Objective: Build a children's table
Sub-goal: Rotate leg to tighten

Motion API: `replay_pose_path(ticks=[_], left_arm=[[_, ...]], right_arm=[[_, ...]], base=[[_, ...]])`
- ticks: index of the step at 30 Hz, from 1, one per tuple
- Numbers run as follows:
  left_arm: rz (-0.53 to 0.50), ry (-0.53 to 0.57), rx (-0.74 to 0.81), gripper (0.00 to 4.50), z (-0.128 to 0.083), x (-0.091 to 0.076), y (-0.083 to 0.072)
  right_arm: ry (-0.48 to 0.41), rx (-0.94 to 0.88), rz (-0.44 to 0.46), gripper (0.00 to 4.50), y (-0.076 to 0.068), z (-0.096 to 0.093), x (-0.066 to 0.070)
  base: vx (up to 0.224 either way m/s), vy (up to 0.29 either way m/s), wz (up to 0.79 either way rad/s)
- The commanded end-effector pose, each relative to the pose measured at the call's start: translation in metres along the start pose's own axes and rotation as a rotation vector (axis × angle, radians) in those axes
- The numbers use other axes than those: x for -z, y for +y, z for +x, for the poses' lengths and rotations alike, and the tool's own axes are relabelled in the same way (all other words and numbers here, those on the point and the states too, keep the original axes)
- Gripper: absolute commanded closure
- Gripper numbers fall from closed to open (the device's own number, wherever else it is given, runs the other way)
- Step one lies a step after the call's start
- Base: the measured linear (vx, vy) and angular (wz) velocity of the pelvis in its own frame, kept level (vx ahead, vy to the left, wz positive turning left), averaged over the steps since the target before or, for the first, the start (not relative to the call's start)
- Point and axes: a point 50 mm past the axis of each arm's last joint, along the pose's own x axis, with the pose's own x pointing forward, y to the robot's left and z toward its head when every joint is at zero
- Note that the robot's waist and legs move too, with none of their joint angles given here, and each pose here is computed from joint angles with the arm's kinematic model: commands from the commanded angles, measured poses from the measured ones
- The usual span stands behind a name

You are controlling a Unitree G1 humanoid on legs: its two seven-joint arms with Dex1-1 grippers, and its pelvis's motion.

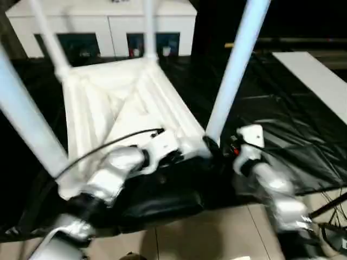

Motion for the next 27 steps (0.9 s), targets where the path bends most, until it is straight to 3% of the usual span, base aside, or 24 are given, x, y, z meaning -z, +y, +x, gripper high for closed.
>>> replay_pose_path(ticks=[1, 6, 12, 13, 15, 23, 27], left_arm=[[-0.019, 0.031, 0.149, 4.50, -0.001, 0.010, -0.017], [-0.016, 0.036, 0.200, 4.50, -0.008, 0.011, -0.019], [-0.008, 0.044, 0.210, 4.50, -0.009, 0.010, -0.020], [-0.008, 0.044, 0.210, 4.50, -0.009, 0.009, -0.020], [-0.010, 0.042, 0.210, 4.50, -0.009, 0.009, -0.021], [-0.013, 0.049, 0.214, 4.50, -0.009, 0.010, -0.022], [-0.014, 0.056, 0.217, 4.50, -0.009, 0.011, -0.023]], right_arm=[[0.036, -0.147, -0.011, 0.31, 0.001, -0.012, 0.000], [0.117, -0.326, -0.062, 0.31, 0.005, -0.023, 0.005], [0.124, -0.335, -0.085, 0.31, 0.001, -0.018, 0.002], [0.120, -0.333, -0.084, 0.57, 0.001, -0.016, 0.001], [0.108, -0.325, -0.094, 0.57, 0.000, -0.014, 0.000], [0.115, -0.340, -0.104, 1.42, 0.001, -0.015, 0.002], [0.122, -0.340, -0.108, 1.64, 0.000, -0.016, 0.004]], base=[[0.000, 0.000, 0.00], [0.000, 0.000, 0.00], [0.000, 0.000, 0.00], [0.000, 0.000, 0.00], [0.000, 0.000, 0.00], [0.000, 0.000, 0.00], [0.000, 0.000, 0.00]])
